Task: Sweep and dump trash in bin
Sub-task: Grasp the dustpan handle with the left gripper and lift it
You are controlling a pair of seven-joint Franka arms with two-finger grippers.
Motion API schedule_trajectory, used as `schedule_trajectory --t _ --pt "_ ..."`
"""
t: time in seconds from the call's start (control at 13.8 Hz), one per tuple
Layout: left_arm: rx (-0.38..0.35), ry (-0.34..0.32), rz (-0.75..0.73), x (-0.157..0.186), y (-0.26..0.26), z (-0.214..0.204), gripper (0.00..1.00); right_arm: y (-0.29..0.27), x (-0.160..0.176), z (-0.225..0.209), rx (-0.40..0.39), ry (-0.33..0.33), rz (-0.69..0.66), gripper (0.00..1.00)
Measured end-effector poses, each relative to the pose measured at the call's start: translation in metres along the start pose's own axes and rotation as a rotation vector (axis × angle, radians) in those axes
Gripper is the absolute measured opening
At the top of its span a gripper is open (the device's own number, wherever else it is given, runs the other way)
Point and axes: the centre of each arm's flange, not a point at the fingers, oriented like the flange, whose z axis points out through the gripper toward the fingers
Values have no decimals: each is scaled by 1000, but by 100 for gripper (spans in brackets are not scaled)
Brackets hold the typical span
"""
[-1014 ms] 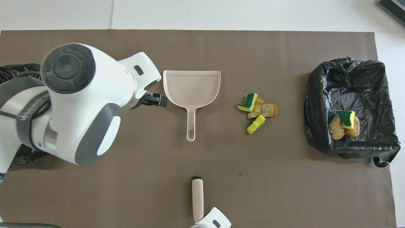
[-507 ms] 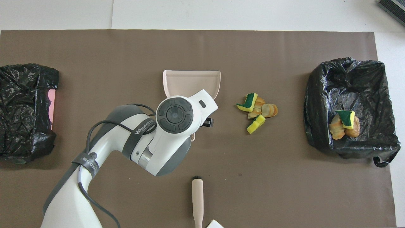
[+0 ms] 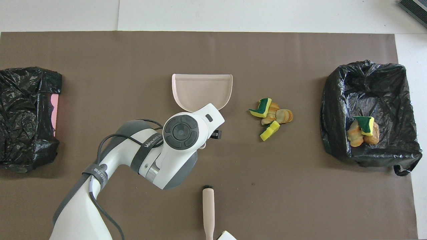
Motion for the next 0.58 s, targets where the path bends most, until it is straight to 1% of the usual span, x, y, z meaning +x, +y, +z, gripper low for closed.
schedule_trajectory --t 0.14,0.22,0.29,0.36,0.43,0.51,0.58 --pt "-10 18 -4 1 1 1 100 0 0 -1 2 2 -2 40" --pt "-14 25 -10 2 1 1 95 0 0 -2 3 2 -2 30" --pt "-16 30 -12 2 1 0 84 0 1 -2 3 4 -2 26" --pt "-16 31 -13 2 1 0 71 0 2 -3 4 5 -2 26" --pt "-16 30 -14 2 1 0 71 1 4 -4 5 6 -1 26" --pt "-16 30 -15 2 1 0 63 3 7 -9 3 7 -2 26" --pt "-16 30 -14 2 1 0 52 6 12 -19 -8 12 -2 26"
